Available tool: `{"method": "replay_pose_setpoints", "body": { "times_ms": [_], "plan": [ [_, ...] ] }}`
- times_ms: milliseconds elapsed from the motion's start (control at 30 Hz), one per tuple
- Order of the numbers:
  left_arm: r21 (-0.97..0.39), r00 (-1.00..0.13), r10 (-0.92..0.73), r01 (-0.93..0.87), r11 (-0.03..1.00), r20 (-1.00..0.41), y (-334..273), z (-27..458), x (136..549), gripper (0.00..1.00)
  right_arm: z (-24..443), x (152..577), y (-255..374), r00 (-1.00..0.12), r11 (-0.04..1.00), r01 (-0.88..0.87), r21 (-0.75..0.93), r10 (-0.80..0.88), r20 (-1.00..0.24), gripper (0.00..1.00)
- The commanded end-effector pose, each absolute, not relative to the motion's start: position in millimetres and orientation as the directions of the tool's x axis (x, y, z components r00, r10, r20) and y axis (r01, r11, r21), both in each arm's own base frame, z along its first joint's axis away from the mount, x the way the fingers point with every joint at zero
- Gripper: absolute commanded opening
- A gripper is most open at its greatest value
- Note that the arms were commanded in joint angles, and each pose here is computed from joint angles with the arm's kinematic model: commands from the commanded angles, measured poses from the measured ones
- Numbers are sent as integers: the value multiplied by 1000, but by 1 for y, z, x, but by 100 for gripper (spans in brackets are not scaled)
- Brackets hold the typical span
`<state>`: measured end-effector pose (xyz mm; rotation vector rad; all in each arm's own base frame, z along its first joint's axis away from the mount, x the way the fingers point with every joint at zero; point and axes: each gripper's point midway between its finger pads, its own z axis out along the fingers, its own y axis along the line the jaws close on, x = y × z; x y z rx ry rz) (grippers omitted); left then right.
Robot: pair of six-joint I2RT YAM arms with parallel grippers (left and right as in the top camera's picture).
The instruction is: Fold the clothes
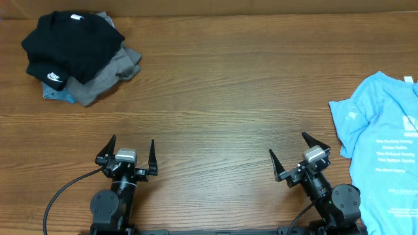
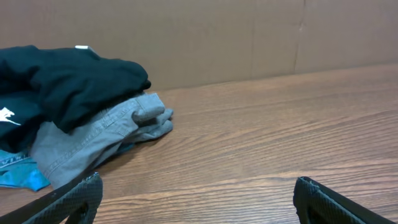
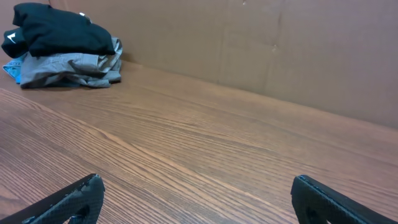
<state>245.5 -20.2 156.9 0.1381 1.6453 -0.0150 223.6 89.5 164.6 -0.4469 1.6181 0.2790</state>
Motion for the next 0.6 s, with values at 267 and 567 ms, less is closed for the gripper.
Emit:
{"method": "replay_pose_setpoints", "body": {
  "times_ms": [267, 567],
  "plan": [
    [137, -38, 142, 106, 985, -989, -21, 162, 246, 100, 169, 211, 110, -29, 825, -560, -69, -103, -994, 100],
    [-30, -47, -16, 314, 949, -999, -58, 165, 238, 100, 175, 206, 118, -27, 798, -602, -32, -60, -998, 100]
  ]
}}
